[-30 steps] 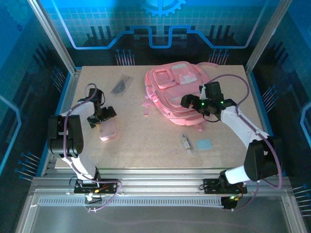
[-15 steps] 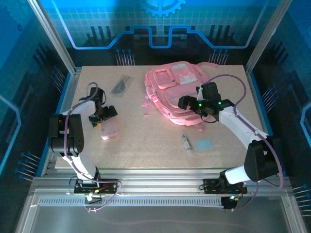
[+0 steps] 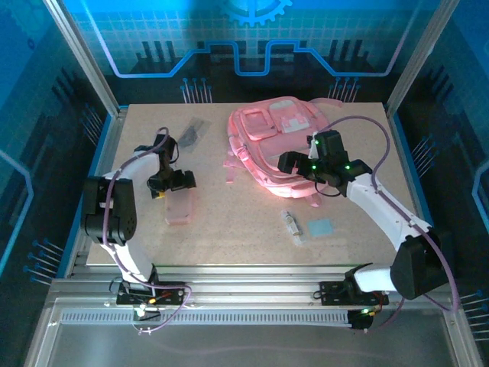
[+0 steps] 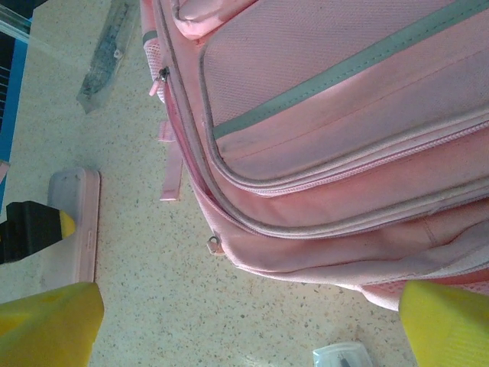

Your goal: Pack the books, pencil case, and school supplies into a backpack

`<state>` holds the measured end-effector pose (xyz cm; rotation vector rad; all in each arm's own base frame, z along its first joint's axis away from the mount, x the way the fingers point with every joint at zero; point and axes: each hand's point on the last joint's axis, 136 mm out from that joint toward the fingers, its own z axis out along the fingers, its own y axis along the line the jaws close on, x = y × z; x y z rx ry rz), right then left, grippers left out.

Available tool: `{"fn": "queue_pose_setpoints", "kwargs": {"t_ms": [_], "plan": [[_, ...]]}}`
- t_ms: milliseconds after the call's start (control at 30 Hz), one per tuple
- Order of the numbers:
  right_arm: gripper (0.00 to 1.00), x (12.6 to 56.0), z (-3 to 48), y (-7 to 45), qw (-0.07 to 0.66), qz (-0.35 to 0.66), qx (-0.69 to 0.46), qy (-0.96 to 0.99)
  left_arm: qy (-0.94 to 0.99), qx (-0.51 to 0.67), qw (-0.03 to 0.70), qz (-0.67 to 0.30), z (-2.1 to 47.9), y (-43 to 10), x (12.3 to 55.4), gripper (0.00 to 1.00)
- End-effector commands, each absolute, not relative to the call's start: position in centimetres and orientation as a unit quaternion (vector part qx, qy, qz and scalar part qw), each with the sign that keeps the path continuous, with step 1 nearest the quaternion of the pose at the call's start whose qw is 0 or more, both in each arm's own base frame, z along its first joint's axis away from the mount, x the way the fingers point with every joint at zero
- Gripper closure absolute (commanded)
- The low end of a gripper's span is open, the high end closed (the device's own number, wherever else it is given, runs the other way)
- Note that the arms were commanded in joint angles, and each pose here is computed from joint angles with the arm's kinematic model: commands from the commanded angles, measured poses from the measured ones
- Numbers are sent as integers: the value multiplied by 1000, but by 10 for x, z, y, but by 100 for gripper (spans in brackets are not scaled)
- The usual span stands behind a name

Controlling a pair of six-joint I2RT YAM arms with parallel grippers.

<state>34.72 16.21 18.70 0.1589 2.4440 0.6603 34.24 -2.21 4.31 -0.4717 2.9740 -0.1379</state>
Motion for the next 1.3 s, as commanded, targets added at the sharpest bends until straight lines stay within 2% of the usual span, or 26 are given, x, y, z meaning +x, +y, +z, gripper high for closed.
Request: {"fn": "queue_pose_setpoints", "kwargs": {"t_ms": [0,233,400,833,1267], "plan": [[0,342,194,158,306,235,60,921,994,-91,41,-45,52,-35,334,1],[0,345,193,162,310,245,63,917,997,-40,25,-56,44,-41,339,1],[0,346,194,162,312,244,59,916,999,-40,7,-5,26,-24,338,1],[0,348,190,166,307,246,59,917,995,-51,76,37,66,-6,341,1],[0,347,192,167,313,244,54,916,997,-65,28,31,26,3,338,1]]}}
